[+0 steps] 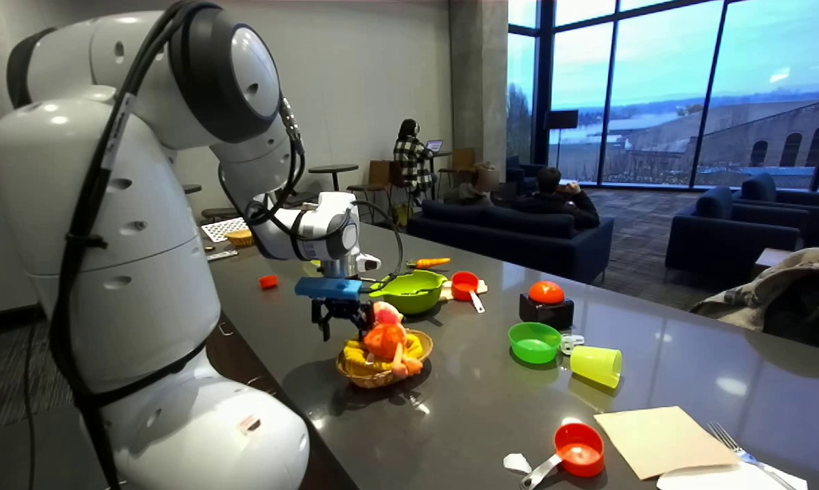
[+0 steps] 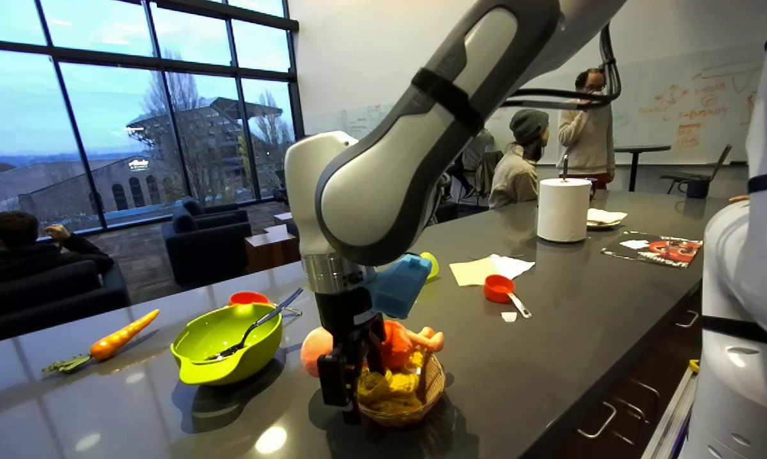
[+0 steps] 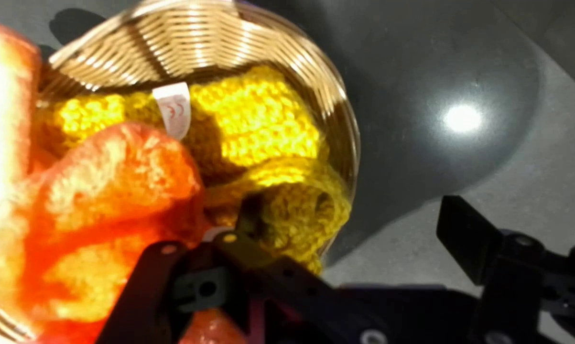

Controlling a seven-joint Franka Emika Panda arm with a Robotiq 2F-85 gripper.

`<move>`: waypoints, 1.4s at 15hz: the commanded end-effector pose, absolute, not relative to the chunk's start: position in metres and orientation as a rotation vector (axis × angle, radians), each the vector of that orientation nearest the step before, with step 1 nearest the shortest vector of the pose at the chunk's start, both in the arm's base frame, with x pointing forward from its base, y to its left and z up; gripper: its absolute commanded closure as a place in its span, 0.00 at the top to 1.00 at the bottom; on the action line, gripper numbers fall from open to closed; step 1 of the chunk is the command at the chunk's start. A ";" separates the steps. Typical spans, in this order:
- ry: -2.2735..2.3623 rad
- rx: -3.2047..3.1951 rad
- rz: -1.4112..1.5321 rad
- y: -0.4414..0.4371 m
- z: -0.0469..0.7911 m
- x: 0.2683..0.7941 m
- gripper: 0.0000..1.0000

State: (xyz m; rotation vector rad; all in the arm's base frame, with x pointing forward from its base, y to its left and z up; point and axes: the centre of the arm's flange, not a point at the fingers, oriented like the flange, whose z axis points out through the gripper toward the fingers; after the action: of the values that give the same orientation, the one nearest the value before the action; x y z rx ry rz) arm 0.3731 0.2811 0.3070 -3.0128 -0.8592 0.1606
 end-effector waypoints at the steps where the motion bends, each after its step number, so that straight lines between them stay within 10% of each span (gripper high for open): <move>1: -0.880 -3.033 0.174 0.281 0.311 0.373 0.65; 9: -0.869 -3.034 0.117 0.279 0.318 0.374 0.02; 21: -0.704 -2.967 -0.094 0.276 0.364 0.382 0.02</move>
State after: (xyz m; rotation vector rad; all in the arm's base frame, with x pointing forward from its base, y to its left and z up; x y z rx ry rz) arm 0.3869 0.2831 0.3447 -2.9805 -0.7627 -0.0123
